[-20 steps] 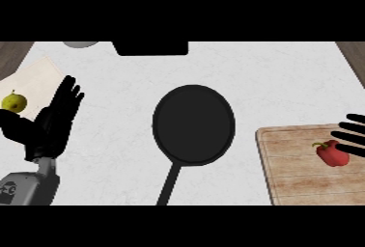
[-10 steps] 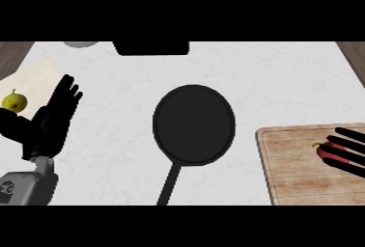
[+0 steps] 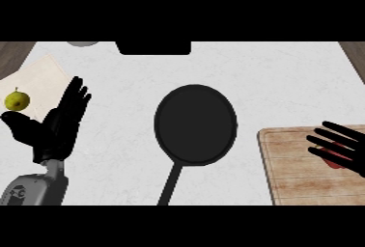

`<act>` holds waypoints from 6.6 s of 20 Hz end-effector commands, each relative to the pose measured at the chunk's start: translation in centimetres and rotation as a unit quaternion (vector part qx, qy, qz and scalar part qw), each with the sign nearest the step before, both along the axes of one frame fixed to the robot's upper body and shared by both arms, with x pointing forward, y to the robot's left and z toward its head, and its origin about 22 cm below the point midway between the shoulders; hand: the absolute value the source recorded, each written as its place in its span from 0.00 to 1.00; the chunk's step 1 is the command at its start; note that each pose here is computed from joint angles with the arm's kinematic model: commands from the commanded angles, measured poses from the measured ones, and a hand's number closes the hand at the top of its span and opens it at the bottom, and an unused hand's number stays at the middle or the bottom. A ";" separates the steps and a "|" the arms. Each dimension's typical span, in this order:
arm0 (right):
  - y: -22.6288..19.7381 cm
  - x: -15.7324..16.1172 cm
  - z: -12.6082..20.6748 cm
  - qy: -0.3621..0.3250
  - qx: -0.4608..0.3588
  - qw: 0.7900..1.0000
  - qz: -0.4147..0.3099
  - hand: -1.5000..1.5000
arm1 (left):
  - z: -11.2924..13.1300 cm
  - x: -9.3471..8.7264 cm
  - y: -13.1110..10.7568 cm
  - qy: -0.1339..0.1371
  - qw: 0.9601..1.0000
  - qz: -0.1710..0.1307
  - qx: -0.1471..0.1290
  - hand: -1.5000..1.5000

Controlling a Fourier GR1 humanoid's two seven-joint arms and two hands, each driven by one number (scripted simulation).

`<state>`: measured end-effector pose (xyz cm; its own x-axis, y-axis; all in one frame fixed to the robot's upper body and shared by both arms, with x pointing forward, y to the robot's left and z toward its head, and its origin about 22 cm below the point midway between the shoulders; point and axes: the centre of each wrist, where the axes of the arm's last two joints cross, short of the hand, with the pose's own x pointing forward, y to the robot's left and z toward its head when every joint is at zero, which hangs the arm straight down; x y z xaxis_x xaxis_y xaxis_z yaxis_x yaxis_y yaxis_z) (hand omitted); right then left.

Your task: Pick the bell pepper from the cutting board and place it in the pan

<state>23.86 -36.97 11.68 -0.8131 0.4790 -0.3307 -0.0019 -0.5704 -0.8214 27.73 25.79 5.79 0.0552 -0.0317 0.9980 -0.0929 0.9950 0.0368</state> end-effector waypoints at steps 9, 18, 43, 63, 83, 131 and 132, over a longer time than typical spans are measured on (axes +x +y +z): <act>-1.1 1.2 -4.3 0.013 -0.021 1.000 0.001 0.00 | 1.5 0.0 3.1 -0.009 1.000 -0.003 0.007 0.50; 1.0 3.6 -5.4 0.030 0.007 0.999 -0.007 0.00 | -1.4 1.1 1.1 -0.006 1.000 -0.006 -0.010 0.50; 10.4 3.9 -14.7 0.102 0.199 0.935 -0.276 1.00 | -0.2 0.2 1.7 0.001 1.000 0.008 0.001 0.50; 26.1 9.4 4.3 -0.314 0.290 0.745 -0.511 1.00 | 0.0 1.4 -1.5 0.001 0.998 -0.061 0.003 0.50; 34.8 8.4 4.5 -0.344 0.363 0.591 -0.632 1.00 | -1.4 0.6 -1.5 0.002 1.000 -0.027 0.001 0.50; 25.0 -12.3 -5.8 -0.145 0.754 0.364 -0.528 0.00 | 0.4 0.3 2.0 0.004 1.000 0.013 0.008 0.50; 25.5 -13.6 -7.1 -0.148 0.749 0.370 -0.529 0.00 | 0.2 -0.3 0.8 -0.001 1.000 0.012 -0.001 0.50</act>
<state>14.76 -11.40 4.15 0.0823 0.3613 0.9288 0.6185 0.7122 -0.3319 27.51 27.79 5.71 0.0632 -0.0360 0.9974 -0.1201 0.9918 0.0435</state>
